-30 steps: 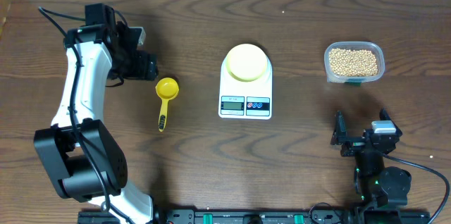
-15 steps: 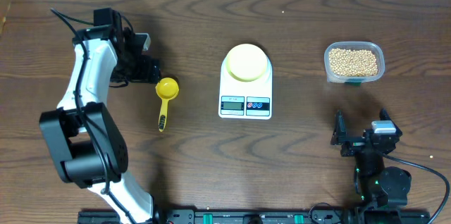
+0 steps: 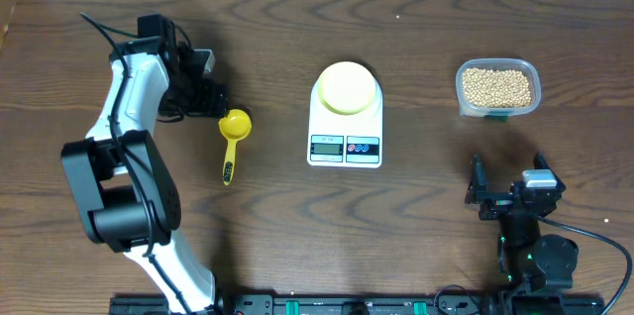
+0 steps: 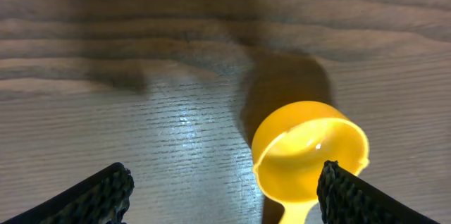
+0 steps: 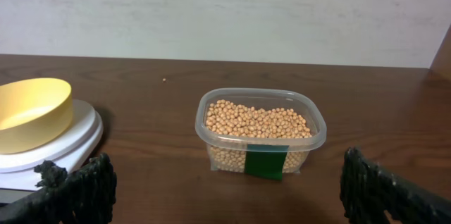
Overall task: Scoop item into bowl and weigh 50g on scale
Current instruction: 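Lower the left gripper onto the yellow scoop's cup rim and close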
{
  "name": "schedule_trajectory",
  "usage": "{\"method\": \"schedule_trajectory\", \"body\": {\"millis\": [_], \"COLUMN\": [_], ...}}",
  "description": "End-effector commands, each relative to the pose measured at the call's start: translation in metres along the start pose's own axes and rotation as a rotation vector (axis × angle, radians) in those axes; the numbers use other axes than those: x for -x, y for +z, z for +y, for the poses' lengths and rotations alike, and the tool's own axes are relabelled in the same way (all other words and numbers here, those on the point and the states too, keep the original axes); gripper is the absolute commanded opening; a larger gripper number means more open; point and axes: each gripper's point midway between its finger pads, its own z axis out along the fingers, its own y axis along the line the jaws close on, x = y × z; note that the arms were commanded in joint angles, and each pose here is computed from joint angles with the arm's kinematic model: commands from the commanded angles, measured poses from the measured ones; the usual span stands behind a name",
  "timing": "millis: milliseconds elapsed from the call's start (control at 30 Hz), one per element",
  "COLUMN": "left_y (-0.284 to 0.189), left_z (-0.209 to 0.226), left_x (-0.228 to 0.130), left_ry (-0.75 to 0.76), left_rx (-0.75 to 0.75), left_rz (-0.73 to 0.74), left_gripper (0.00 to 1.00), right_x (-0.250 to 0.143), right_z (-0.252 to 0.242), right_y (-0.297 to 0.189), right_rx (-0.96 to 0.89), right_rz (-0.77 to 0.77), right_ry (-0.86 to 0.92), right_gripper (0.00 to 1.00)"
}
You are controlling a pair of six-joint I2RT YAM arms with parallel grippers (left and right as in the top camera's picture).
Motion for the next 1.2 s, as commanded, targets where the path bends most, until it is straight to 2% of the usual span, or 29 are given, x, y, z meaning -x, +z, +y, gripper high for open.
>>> {"method": "schedule_trajectory", "body": {"millis": [0,433,900,1167], "left_y": [0.017,0.024,0.026,0.043], "left_z": [-0.002,-0.012,-0.008,-0.007], "left_x": [-0.010,-0.009,-0.006,-0.013], "left_ry": [0.013,0.099,0.103,0.094], "left_rx": [-0.021,-0.028,-0.009,-0.023], "left_rz": [0.056,0.070,0.061,0.107], "left_gripper": [0.86,0.86,0.86,0.86], "right_x": [0.000,0.000,0.000,0.000], "right_z": [-0.001,-0.001,-0.001,-0.001], "right_y": [0.000,0.000,0.000,0.000], "right_rx": [-0.002,-0.002,-0.002,-0.002], "right_rz": [-0.001,-0.001,-0.001,-0.001], "right_ry": [0.000,0.000,0.000,0.000], "right_gripper": [0.99,0.99,0.99,0.99]}}
